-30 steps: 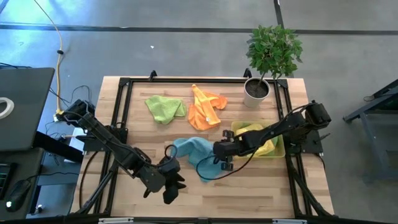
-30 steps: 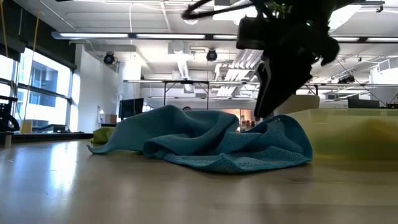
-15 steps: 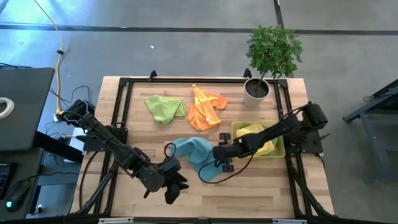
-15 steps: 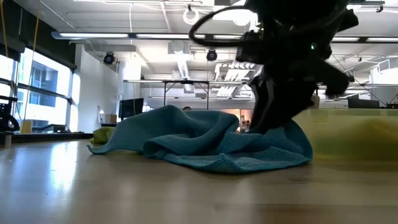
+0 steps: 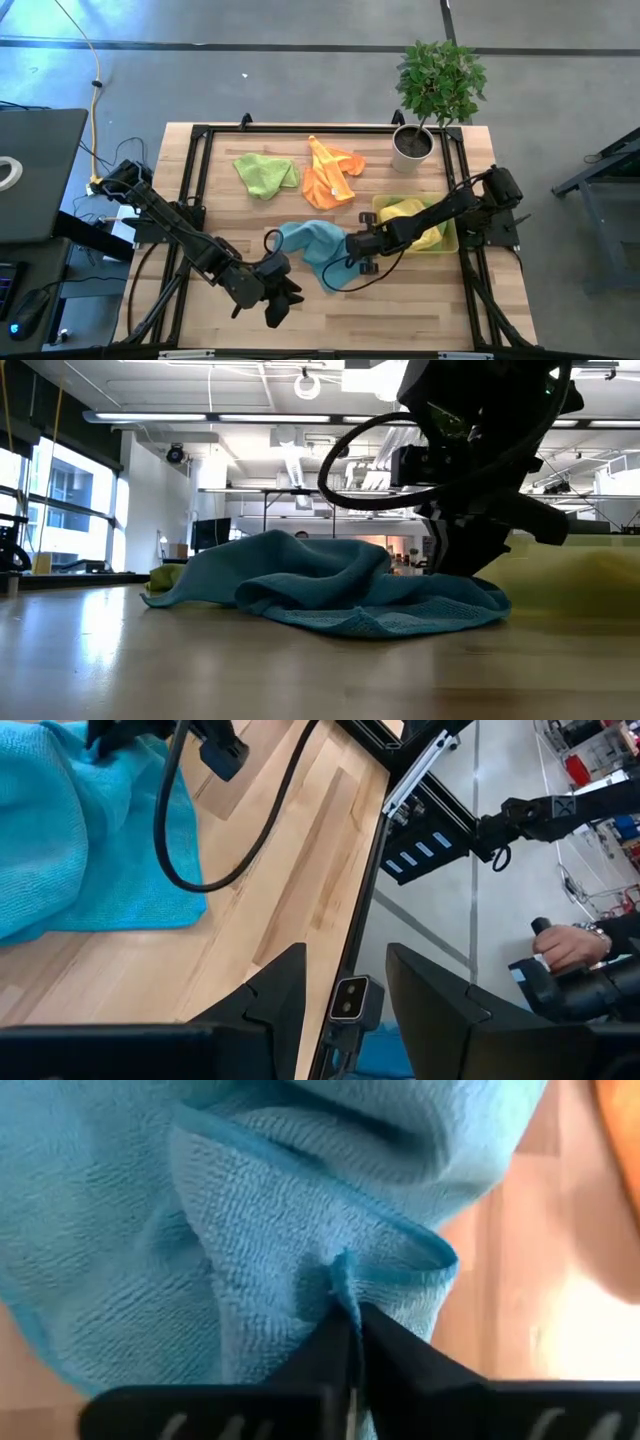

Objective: Fold microfiber towels
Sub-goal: Fold the blue microfiber cloth

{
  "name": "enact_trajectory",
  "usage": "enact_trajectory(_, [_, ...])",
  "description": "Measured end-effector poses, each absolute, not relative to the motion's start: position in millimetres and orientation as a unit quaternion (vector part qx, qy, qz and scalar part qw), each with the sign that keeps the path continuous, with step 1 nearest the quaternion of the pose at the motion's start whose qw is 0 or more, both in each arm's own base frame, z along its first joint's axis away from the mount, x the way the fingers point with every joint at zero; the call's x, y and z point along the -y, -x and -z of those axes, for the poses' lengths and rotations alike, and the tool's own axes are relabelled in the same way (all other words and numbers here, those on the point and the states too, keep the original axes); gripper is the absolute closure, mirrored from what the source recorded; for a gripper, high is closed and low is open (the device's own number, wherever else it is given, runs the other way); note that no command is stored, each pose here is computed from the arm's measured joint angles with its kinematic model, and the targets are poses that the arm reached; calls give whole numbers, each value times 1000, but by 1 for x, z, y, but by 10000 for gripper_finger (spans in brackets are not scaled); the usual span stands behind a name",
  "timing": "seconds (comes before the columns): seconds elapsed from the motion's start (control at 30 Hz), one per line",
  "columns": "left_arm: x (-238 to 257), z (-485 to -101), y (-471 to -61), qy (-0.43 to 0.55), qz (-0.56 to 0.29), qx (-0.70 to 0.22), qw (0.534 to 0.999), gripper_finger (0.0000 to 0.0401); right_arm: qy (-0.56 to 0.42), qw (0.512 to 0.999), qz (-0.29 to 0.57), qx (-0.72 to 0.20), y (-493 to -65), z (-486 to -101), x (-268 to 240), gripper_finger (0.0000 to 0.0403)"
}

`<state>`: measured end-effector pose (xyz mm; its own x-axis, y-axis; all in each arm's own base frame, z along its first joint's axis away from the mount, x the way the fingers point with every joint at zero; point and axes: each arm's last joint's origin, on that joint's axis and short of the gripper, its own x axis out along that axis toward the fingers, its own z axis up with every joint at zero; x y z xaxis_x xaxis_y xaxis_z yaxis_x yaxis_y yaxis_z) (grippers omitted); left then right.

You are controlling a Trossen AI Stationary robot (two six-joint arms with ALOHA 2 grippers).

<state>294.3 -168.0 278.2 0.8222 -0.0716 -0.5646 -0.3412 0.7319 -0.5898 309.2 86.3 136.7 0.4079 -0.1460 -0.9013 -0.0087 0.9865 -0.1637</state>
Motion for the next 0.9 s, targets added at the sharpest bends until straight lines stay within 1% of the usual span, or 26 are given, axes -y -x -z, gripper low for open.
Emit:
enact_trajectory(0.13, [168,-278,-294,353,-75,-289,887,270,27,840,49,-540,-306,-147,-86,390])
enact_trajectory(0.2, [168,-278,-294,343,-71,-290,891,270,10,846,54,-530,-302,-158,-85,398])
enact_trajectory(0.33, [167,-278,-295,318,-65,-291,900,270,-33,868,54,-492,-292,-192,-83,399])
enact_trajectory(0.47, [160,-278,-298,286,-65,-289,911,270,-92,897,44,-430,-278,-232,-79,401])
enact_trajectory(0.67, [138,-279,-308,226,-113,-263,931,270,-155,924,34,-347,-252,-279,-72,402])
enact_trajectory(0.8, [119,-280,-316,193,-154,-247,937,270,-188,936,22,-297,-244,-298,-70,402])
enact_trajectory(0.9, [104,-281,-322,175,-171,-238,940,266,-202,946,9,-253,-246,-307,-70,402])
